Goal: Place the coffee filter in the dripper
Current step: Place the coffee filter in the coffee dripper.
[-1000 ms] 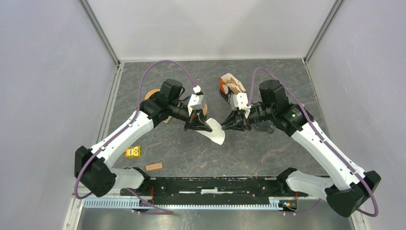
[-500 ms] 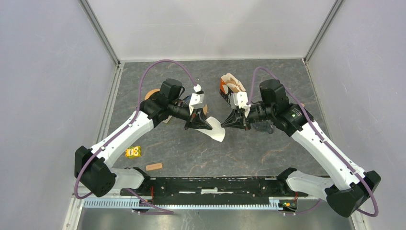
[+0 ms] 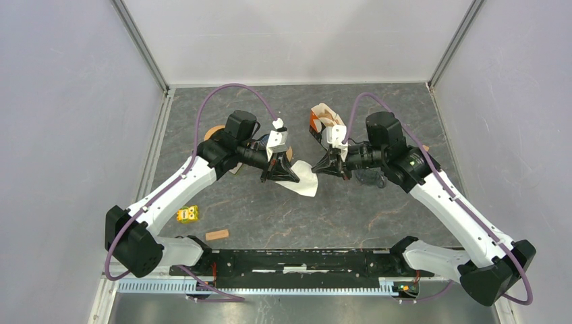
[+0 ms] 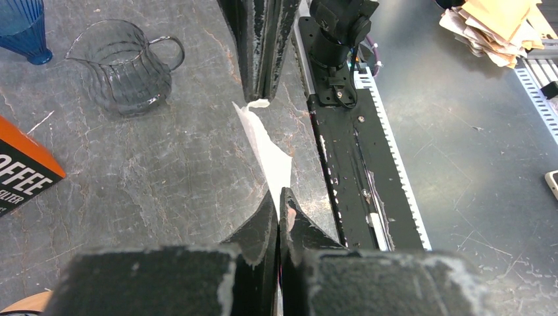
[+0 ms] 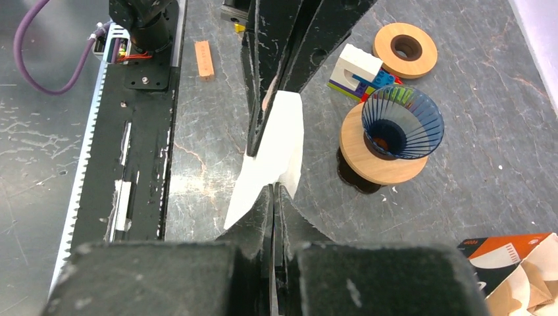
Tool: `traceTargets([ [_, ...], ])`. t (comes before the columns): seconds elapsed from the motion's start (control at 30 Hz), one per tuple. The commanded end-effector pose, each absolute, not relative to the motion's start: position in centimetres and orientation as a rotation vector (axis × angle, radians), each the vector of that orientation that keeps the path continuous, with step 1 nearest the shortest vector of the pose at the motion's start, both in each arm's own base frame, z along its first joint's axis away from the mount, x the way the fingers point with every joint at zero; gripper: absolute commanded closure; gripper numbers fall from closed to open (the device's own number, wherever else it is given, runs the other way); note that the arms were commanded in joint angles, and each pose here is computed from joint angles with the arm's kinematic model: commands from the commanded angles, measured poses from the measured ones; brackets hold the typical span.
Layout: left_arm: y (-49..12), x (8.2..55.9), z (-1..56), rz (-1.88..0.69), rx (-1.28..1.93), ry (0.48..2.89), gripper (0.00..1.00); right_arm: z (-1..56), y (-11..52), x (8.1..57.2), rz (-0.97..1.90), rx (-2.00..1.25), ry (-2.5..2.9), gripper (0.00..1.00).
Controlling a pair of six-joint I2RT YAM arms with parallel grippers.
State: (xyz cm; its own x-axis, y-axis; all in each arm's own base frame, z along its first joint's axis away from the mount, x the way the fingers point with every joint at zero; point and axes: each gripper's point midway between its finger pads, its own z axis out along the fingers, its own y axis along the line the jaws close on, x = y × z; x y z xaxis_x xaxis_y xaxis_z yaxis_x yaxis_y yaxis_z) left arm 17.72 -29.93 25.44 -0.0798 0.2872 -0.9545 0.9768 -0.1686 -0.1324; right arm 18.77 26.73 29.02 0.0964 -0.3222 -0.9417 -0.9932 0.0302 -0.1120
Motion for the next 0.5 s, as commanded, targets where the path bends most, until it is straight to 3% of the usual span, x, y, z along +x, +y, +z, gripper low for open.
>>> traceTargets([
  [0.0,-30.03,17.37,26.65,-1.312,1.504,1.357,0.98,29.73,26.70,19.43,0.878,-1.423,1.368,1.00],
  [0.47,-29.99,17.33,26.70,-1.307,1.507,1.350,0.98,29.03,26.59,18.91,0.891,-1.451,1.363,0.89],
])
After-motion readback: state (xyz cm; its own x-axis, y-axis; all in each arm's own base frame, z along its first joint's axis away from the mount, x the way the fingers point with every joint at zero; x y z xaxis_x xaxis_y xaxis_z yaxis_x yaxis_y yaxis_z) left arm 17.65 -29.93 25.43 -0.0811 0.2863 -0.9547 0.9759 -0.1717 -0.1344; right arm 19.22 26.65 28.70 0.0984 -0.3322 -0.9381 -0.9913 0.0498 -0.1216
